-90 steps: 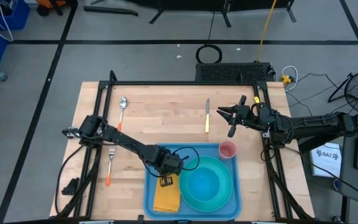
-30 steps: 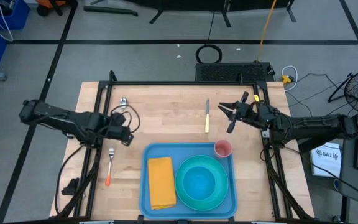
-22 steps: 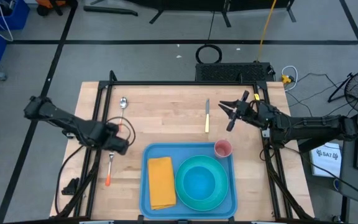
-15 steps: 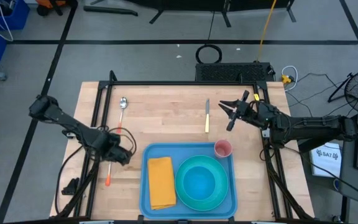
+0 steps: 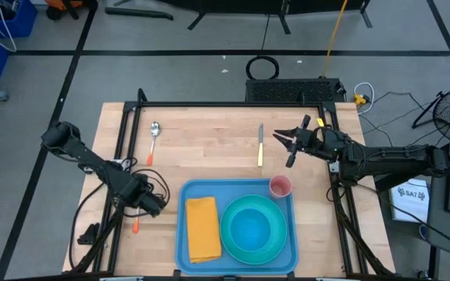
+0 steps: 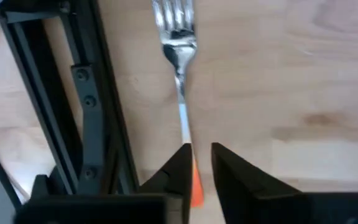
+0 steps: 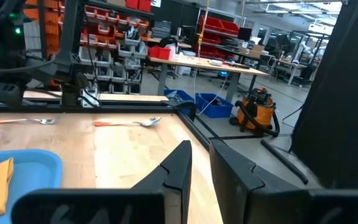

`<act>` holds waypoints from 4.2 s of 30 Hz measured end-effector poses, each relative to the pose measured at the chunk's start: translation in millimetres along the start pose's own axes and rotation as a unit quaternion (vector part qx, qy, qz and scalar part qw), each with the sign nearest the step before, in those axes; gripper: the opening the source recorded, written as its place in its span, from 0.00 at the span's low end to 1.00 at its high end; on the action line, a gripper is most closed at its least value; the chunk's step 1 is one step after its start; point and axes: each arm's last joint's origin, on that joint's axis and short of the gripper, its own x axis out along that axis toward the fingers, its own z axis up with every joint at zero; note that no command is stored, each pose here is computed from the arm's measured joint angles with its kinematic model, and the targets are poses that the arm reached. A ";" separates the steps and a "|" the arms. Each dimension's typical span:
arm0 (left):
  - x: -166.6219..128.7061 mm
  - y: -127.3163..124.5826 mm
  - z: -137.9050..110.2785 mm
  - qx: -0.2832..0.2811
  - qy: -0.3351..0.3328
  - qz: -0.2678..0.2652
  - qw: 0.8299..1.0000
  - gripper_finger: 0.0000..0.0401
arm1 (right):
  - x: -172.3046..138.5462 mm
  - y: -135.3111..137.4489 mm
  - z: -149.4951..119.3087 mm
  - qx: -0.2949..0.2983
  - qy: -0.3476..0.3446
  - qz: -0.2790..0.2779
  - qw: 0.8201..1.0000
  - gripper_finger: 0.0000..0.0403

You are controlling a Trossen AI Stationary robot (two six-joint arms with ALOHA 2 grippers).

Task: Set up tray
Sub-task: Put the orange fork on the yellow table napkin

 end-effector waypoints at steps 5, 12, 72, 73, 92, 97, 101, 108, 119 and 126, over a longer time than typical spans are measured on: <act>22.6 5.0 4.6 -0.012 -0.002 0.010 1.000 0.28 | 0.0 0.0 -0.3 0.000 0.001 0.000 1.000 0.12; 48.9 8.6 8.8 -0.010 0.030 -0.037 0.999 0.31 | 0.0 0.0 -0.4 -0.001 0.002 0.000 1.000 0.12; -5.7 -80.1 -17.3 0.101 0.056 -0.417 0.902 0.03 | 0.0 0.1 -0.7 0.003 0.003 -0.001 1.000 0.12; -4.5 -83.9 -19.0 0.094 0.048 -0.421 0.901 0.03 | 0.0 0.1 -0.6 0.003 0.003 -0.001 1.000 0.12; -10.8 -142.7 -47.6 0.037 -0.024 -0.367 0.929 0.03 | -0.5 -0.5 1.9 0.000 -0.008 -0.003 1.000 0.12; 3.5 -144.8 -57.0 -0.007 -0.008 -0.348 0.937 0.03 | -1.9 -0.8 1.7 -0.001 -0.005 -0.002 1.000 0.12; 2.8 -141.5 -66.4 -0.038 0.017 -0.356 0.933 0.03 | -2.2 -0.7 1.0 -0.006 -0.001 -0.001 1.000 0.12; -10.2 -137.2 -72.6 -0.049 0.014 -0.342 0.938 0.03 | -2.6 -0.9 1.3 -0.013 -0.002 -0.001 1.000 0.12; 8.1 -142.6 -73.1 -0.047 -0.001 -0.307 0.951 0.02 | -2.7 -0.9 1.3 -0.010 -0.002 -0.001 1.000 0.12; 16.2 -147.4 -73.8 -0.037 0.007 -0.293 0.955 0.02 | -2.7 -0.8 0.7 -0.010 0.001 -0.001 1.000 0.12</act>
